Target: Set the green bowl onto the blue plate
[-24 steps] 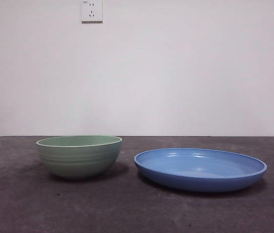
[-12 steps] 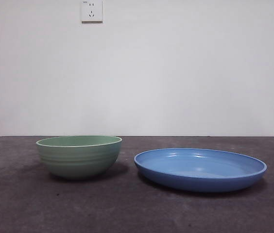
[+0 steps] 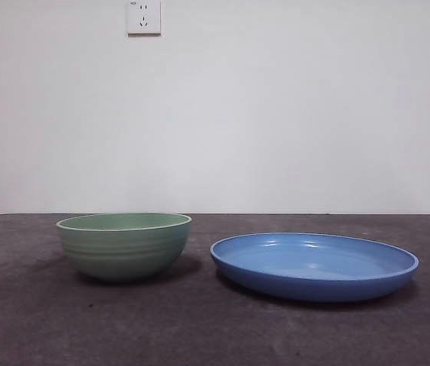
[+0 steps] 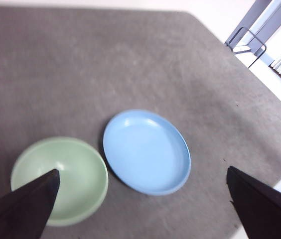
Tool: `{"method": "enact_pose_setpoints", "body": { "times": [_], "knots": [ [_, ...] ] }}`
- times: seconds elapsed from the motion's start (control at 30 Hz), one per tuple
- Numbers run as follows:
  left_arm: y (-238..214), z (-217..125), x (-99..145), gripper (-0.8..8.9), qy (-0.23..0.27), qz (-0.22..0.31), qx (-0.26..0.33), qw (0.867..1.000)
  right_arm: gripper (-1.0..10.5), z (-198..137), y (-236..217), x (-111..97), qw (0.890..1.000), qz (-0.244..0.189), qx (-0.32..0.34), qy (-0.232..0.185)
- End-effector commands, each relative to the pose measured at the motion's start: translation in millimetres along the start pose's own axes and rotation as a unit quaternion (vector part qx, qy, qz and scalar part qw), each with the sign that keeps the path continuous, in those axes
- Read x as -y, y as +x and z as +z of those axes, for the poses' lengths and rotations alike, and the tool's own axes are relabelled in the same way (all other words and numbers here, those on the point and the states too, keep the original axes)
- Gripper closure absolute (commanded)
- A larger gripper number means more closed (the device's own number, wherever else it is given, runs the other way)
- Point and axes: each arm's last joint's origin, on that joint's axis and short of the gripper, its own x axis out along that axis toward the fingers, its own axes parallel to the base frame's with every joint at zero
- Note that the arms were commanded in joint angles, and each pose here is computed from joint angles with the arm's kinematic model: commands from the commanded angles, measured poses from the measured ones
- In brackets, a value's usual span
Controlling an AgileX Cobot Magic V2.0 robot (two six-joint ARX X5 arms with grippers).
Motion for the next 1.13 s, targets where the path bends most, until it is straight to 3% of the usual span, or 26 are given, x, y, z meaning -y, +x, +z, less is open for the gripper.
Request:
{"method": "enact_pose_setpoints", "body": {
  "times": [0.03,0.37,0.73,0.9,1.13],
  "knots": [
    [4,3,-3,1.92,-0.063,0.006,-0.017,0.998,3.2,4,-1,-2,1.0,0.009,0.005,0.001],
    [50,8,-51,2.02,-0.107,0.074,-0.125,0.984,3.2,1,-1,-2,1.0,0.007,-0.009,0.028],
    [141,-17,-122,2.6,-0.162,0.099,-0.258,0.947,3.2,-1,-2,-2,0.999,0.004,-0.016,0.041],
    [171,-30,-143,2.64,-0.173,0.102,-0.276,0.94,3.2,-1,-2,-2,0.999,0.005,-0.016,0.042],
    [193,-40,-156,3.76,-0.186,0.108,-0.276,0.937,3.2,-1,-2,-2,0.999,0.004,-0.016,0.042]
  ]
}}
